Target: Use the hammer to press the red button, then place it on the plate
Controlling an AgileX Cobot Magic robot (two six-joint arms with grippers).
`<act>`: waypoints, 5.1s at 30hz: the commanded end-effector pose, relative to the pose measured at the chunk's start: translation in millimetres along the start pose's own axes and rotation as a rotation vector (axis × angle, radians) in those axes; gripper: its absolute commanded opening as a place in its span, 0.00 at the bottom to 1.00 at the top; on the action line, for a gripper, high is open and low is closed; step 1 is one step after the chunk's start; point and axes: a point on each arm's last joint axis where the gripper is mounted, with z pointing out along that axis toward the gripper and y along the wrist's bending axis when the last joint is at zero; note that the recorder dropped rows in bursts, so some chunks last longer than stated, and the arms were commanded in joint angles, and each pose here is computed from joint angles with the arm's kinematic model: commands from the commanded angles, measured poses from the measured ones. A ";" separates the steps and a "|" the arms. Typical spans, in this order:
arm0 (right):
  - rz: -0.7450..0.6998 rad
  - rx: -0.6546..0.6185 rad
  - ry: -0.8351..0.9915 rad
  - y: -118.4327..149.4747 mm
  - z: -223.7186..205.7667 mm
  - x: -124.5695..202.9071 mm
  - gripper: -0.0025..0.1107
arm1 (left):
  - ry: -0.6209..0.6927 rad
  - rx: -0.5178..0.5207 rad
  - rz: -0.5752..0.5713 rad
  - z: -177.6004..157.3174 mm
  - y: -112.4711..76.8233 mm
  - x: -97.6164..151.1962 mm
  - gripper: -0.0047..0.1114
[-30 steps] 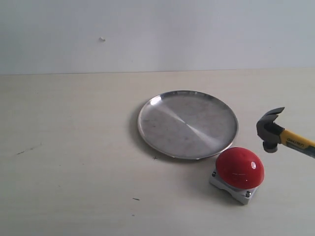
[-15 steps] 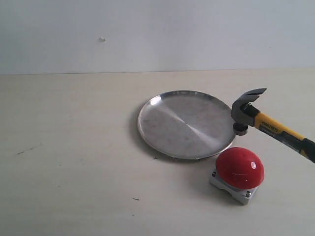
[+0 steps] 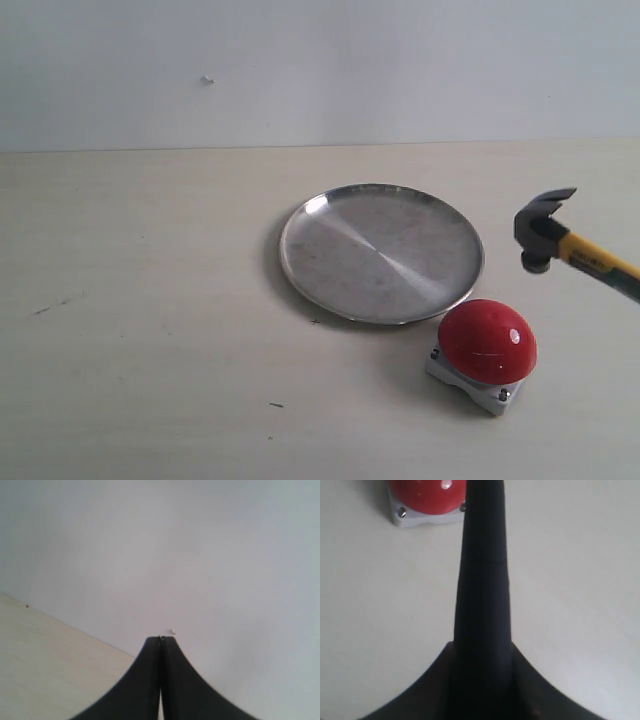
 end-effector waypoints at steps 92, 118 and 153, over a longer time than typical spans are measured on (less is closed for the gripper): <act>0.107 -0.197 -0.068 8.5 -17.4 -18.5 0.02 | -0.003 0.002 0.003 -0.6 0.3 0.5 0.04; 0.104 -0.172 -0.068 8.9 4.0 -21.5 0.02 | -0.003 0.002 0.003 -0.6 0.3 0.5 0.04; 0.135 -0.143 -0.163 -6.7 -18.7 -50.9 0.02 | -0.003 0.002 0.003 -0.6 0.3 0.5 0.04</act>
